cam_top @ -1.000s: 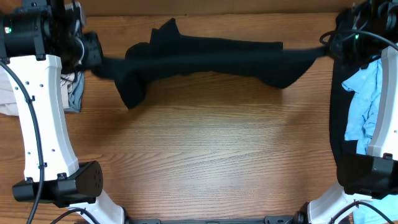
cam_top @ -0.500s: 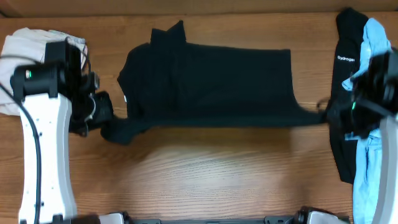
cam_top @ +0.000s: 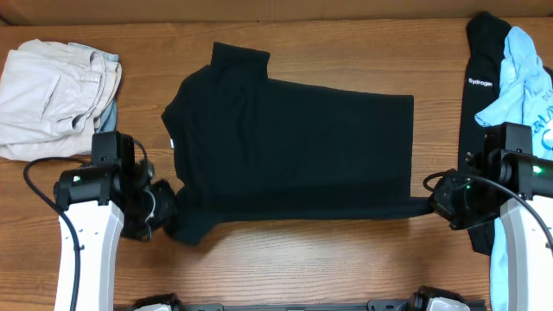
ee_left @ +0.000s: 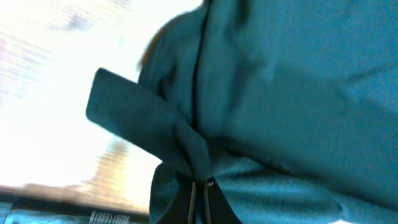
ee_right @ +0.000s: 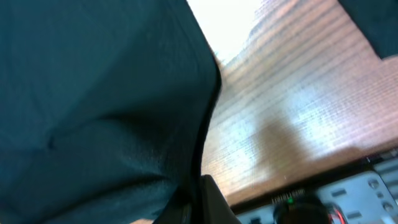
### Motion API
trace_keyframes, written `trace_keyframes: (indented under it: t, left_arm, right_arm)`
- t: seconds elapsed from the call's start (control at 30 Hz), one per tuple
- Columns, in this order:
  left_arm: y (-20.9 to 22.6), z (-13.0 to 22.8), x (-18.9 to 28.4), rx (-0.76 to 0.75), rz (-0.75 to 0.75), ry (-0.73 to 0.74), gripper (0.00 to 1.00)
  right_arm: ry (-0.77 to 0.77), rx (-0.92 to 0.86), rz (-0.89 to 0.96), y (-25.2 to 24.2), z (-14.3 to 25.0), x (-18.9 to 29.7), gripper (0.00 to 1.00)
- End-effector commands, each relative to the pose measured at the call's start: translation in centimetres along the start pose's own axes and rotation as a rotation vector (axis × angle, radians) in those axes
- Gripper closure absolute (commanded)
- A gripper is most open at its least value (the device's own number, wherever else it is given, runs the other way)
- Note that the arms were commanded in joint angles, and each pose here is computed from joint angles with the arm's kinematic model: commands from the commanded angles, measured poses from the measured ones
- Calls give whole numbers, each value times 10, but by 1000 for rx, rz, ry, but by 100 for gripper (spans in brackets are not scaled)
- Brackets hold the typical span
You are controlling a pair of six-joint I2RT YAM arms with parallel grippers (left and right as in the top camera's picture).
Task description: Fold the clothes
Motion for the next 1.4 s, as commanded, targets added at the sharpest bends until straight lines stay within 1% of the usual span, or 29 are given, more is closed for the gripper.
trace_keyframes:
  t: [0.0,0.1,0.17,0.3,0.4,0.5,0.57,0.6,0.87,1.0,1.07,1.1,1.13,1.17,1.2,1.3,1.33,1.37]
  left_arm:
    - [5,-28,-9,13,-33,-89,96]
    - [15,-52,-16,-3,-117,-167,96]
    - [18,-66,-22,-14,-137,-198,96]
    - [16,-89,-41,-39,-133,-222,96]
    - [12,-104,-56,-113,-134,-237,96]
    - [6,-120,-69,-149,-129,-275,96]
    - [0,-134,-77,-189,-125,-318,94]
    - [-2,-139,-80,-207,-126,-339,91]
    - [-11,-162,-93,-243,-113,-422,81]
    - [-11,-166,-92,-243,-128,-443,80]
    - [-11,-168,-92,-244,-128,-454,79]
    - [-11,-169,-91,-244,-127,-458,76]
    - [-11,-169,-91,-245,-127,-460,75]
    - [-12,-169,-91,-245,-127,-462,73]
    - [-12,-170,-90,-246,-126,-464,72]
    - [-15,-171,-85,-276,-113,-449,72]
    - [-26,-173,-70,-354,-83,-414,75]
    - [-31,-175,-63,-377,-78,-407,75]
  right_arm:
    - [-20,-22,-11,3,-10,-12,96]
    - [-65,-12,-47,15,-28,-21,96]
    - [-78,-8,-58,21,-37,-28,96]
    - [-65,-6,-47,29,-51,-45,96]
    - [-45,-10,-30,32,-59,-60,96]
    - [-38,5,-24,34,-66,-72,96]
    - [-35,10,-18,35,-70,-81,96]
    - [-36,13,-17,35,-71,-83,96]
    - [-56,17,-24,40,-82,-94,96]
    - [-76,25,-41,43,-85,-93,96]
    - [-80,26,-44,44,-86,-93,81]
    - [-83,26,-46,45,-87,-93,67]
    - [-86,27,-49,45,-87,-93,56]
    - [-91,32,-53,46,-88,-93,39]
    - [-97,34,-61,47,-89,-93,26]
    - [-87,69,-110,55,-90,-90,18]
    - [-87,90,-152,64,-92,-81,18]
    - [-88,106,-171,68,-93,-75,18]
Point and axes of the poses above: each gripper's point midway between its finger pads, its own x axis back along the fingers, its own y axis along the line the jaws close on, z = x × y, the point moved 6 cm from there along x, back along the fingers, and after that the axes turned 15 degrees about -x, right-handed, at the moved point
